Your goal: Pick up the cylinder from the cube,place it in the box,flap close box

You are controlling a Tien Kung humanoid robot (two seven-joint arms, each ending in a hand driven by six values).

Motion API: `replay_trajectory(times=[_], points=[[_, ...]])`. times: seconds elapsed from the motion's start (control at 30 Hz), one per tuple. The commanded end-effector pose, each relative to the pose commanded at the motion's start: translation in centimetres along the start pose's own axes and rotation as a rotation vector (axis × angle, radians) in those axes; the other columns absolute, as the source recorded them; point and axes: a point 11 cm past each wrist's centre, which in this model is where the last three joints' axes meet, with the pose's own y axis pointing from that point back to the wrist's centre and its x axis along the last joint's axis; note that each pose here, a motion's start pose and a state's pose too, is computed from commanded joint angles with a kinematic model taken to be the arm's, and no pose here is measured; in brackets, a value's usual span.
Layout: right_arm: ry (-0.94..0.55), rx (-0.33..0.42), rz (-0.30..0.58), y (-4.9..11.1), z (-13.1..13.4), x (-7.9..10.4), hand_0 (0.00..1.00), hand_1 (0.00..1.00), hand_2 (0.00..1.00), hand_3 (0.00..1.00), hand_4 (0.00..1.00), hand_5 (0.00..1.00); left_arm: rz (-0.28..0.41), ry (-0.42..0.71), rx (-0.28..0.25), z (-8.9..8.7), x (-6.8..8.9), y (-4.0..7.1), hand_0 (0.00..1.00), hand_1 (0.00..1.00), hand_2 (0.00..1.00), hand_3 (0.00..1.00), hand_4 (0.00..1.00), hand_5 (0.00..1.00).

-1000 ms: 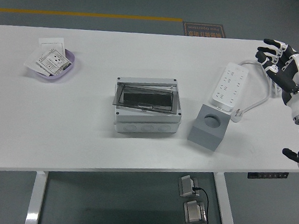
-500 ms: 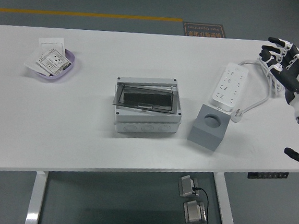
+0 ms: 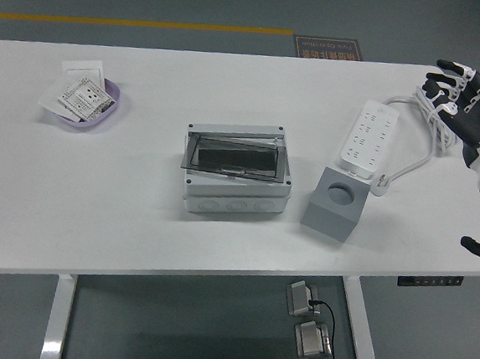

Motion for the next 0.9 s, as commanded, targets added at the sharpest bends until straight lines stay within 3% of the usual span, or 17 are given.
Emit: replay_trajectory(times=[0.9], points=[[0.014, -0.003, 0.013, -0.1, 0.0, 0.8, 0.749, 0.650, 0.681, 0.713, 0.741, 0.334, 0.009, 0.005, 0.029, -1.7, 0.4, -0.1, 0.585, 0.629, 0.622, 0.652, 0.728, 0.349]])
